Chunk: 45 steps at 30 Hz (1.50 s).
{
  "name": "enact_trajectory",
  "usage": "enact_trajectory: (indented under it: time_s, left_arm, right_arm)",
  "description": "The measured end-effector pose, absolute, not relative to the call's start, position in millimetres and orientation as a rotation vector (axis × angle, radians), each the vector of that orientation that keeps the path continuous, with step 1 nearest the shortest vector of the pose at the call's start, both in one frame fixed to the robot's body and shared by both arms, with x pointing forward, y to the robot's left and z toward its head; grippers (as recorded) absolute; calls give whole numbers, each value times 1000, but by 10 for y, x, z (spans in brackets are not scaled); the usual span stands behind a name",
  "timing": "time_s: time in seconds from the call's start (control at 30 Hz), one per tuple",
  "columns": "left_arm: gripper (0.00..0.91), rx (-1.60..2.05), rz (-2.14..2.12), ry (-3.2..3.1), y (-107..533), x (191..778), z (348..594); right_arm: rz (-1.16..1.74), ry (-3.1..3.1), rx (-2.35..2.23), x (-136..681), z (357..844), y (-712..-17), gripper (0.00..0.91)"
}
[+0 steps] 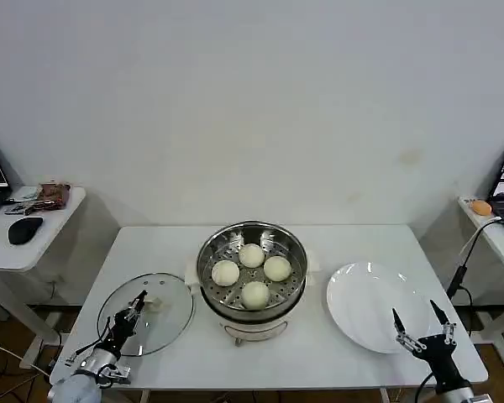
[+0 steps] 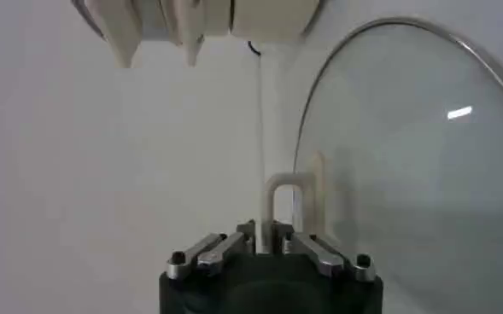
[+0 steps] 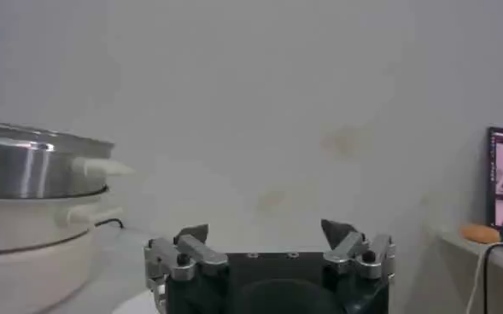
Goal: Take steamed baozi put them in steamer then cover it.
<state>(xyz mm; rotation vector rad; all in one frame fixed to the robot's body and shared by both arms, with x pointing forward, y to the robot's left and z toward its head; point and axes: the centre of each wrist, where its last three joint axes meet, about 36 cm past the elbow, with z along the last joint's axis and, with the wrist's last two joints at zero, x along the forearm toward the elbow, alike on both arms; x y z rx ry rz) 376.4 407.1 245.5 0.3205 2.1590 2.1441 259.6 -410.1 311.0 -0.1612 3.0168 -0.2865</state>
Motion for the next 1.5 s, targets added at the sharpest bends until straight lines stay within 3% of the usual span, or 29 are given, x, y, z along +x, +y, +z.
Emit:
enact_trajectory:
  time_s: [0.3, 0.97, 1.5]
  left_arm:
    - [0, 229, 2125, 2161, 4130, 3808, 2665]
    - [0, 98, 2154, 2080, 4274, 4155, 3516]
    - [0, 81, 2202, 2060, 4114, 4288, 4058]
  right_arm:
    - [-284, 3011, -170, 2591, 3142, -4075, 907]
    - [-299, 2994, -182, 2553, 3246, -4083, 907]
    - [-313, 2987, -191, 2522, 3301, -4078, 907]
